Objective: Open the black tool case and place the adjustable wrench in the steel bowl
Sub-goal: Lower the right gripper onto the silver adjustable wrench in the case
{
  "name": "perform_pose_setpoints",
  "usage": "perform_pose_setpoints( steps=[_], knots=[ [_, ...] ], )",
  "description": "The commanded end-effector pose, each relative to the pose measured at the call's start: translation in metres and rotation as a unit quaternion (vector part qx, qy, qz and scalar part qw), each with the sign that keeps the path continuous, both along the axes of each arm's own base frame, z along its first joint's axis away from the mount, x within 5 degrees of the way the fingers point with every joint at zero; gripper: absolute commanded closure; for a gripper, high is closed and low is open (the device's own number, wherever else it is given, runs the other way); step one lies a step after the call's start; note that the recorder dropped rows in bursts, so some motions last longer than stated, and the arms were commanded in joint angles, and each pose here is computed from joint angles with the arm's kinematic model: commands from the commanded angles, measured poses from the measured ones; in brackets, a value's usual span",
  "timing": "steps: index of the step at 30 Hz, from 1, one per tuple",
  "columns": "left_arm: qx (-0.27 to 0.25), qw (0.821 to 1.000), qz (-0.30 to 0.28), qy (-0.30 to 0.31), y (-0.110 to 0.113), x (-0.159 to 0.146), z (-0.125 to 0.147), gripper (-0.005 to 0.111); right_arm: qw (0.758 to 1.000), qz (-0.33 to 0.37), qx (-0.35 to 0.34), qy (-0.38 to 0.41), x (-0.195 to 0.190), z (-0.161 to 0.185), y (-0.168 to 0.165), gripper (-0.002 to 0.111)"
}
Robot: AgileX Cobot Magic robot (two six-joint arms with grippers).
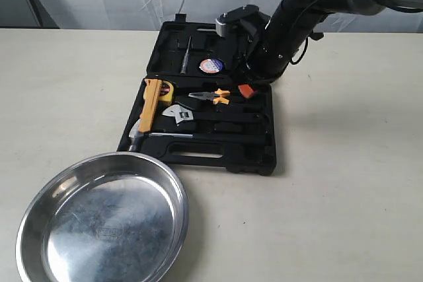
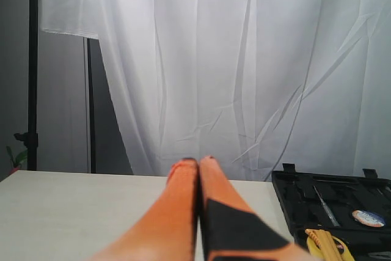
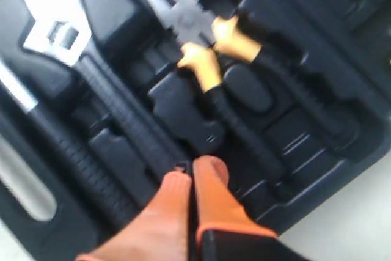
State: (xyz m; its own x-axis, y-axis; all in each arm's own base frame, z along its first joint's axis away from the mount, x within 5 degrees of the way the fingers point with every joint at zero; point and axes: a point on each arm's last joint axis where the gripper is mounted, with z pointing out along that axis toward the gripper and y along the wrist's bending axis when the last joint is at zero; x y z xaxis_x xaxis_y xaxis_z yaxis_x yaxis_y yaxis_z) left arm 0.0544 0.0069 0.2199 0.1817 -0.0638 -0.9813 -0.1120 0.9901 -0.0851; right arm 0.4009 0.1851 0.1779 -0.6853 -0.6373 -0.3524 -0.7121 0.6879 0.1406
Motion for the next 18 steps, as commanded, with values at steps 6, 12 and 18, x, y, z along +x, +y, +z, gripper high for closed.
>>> perform_pose_setpoints(
  steps=[6, 12, 18],
  knots=[
    [0.002, 1.000, -0.002, -0.002, 0.000, 0.000, 0.002, 0.106, 0.989, 0.141, -0.011, -0.042, -0.011, 0.001, 0.022, 0.106],
    [0.002, 1.000, -0.002, -0.002, 0.000, 0.000, 0.002, 0.106, 0.954, 0.257, -0.054, -0.142, -0.018, 0.002, 0.053, 0.062],
    [0.002, 1.000, -0.002, -0.002, 0.000, 0.000, 0.002, 0.106, 0.916, 0.338, -0.134, -0.169, -0.027, -0.019, 0.074, 0.056]
  ],
)
